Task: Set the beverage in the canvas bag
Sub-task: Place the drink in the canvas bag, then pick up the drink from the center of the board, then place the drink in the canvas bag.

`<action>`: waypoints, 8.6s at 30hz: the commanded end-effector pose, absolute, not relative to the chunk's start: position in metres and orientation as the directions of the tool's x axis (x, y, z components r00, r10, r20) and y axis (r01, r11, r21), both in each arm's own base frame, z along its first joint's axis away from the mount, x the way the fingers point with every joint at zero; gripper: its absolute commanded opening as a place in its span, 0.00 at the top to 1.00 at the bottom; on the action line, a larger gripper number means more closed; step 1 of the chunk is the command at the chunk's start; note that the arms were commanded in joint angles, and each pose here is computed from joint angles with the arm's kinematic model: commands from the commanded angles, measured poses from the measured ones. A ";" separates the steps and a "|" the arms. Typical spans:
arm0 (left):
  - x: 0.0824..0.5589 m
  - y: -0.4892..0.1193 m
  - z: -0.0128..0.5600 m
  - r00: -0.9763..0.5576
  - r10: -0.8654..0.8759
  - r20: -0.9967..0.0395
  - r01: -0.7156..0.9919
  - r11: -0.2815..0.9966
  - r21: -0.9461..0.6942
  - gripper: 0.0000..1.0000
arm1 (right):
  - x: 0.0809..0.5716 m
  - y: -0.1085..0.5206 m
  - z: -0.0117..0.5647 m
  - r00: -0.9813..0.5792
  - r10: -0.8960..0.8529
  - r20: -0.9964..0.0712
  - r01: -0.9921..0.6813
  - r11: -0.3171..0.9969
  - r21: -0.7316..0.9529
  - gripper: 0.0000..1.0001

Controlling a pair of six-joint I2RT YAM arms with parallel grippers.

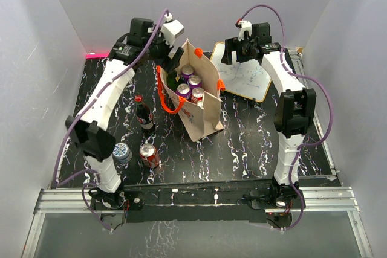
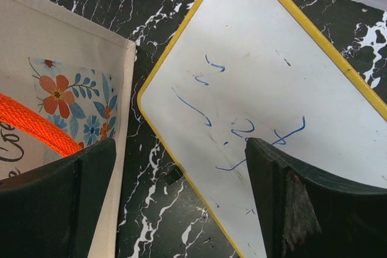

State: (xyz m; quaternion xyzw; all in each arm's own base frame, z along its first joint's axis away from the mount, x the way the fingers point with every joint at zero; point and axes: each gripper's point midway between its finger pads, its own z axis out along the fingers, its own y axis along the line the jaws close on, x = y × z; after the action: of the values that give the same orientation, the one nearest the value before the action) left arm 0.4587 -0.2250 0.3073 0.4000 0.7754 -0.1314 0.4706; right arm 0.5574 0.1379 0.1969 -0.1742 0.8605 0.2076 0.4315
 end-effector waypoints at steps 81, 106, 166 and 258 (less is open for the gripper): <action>0.206 -0.171 0.167 -0.145 0.773 -0.618 0.989 0.127 -0.073 1.00 | 0.481 0.149 0.248 -0.476 -0.179 -0.861 -0.502 0.859 0.098 0.09; 0.314 -0.246 0.402 -0.076 0.396 -0.915 0.913 0.397 0.096 1.00 | 0.406 0.188 0.348 -0.337 -0.178 -0.924 -0.723 0.678 0.133 0.14; 0.340 -0.270 0.230 -0.254 0.694 -0.674 0.967 0.189 -0.170 1.00 | 0.387 0.195 0.270 -0.463 -0.372 -0.804 -0.674 0.738 0.047 0.92; 0.370 -0.246 0.099 -0.444 0.789 -0.424 0.886 0.457 -0.076 0.16 | 0.384 0.176 0.254 -0.438 -0.364 -0.822 -0.654 0.757 0.013 0.92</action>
State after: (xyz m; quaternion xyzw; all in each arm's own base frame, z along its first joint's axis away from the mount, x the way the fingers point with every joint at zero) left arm 0.3658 -0.2578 0.0806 0.5093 0.8297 -0.1670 0.1559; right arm 0.3838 0.1816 0.2345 -0.3064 0.8456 0.1753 0.4004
